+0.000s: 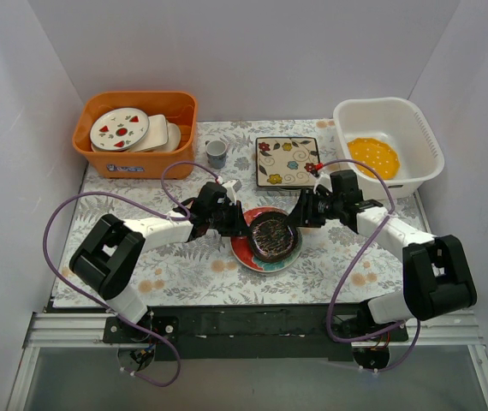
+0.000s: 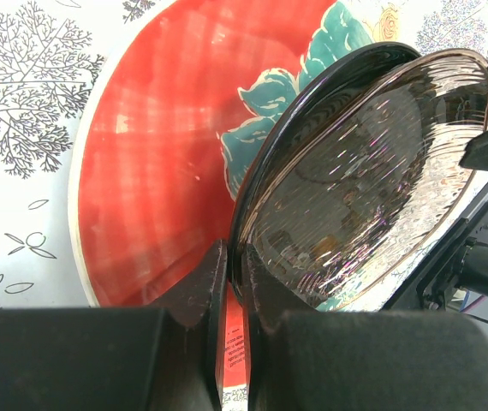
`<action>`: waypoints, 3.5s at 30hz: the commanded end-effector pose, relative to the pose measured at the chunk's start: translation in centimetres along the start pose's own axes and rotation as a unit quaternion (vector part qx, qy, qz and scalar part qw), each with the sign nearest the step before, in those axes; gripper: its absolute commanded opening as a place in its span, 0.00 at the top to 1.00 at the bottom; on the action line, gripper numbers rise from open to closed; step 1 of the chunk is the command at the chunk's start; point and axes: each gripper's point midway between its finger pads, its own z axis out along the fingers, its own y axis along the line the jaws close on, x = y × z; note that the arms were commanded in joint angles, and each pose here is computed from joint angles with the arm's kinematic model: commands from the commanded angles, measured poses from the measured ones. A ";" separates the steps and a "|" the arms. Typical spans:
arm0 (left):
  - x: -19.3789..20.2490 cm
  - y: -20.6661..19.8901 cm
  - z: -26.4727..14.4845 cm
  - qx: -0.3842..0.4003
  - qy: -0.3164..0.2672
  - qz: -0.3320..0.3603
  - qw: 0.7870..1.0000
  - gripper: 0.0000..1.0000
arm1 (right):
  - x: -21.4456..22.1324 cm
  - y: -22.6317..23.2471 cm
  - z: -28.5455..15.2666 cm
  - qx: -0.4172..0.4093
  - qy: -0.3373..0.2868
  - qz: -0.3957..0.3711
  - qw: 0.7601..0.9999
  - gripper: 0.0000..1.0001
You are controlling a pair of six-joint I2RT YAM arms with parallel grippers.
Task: Place the plates into the plastic bin on the countertop
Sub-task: Pick up the plate at the center of the board.
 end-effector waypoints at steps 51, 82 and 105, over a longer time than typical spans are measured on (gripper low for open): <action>-2.1 -1.3 -3.1 -0.007 -0.051 0.033 0.998 0.07 | -0.1 1.9 1.3 -0.032 0.019 -0.019 0.999 0.99; -6.7 -2.4 -8.2 -0.042 -0.175 0.063 0.982 0.02 | -4.4 4.3 0.7 -0.039 -0.019 -0.045 0.998 0.99; -7.6 -3.5 -10.7 -0.028 -0.217 0.072 0.973 0.02 | -11.3 2.6 -0.4 0.004 -0.068 -0.044 0.997 0.99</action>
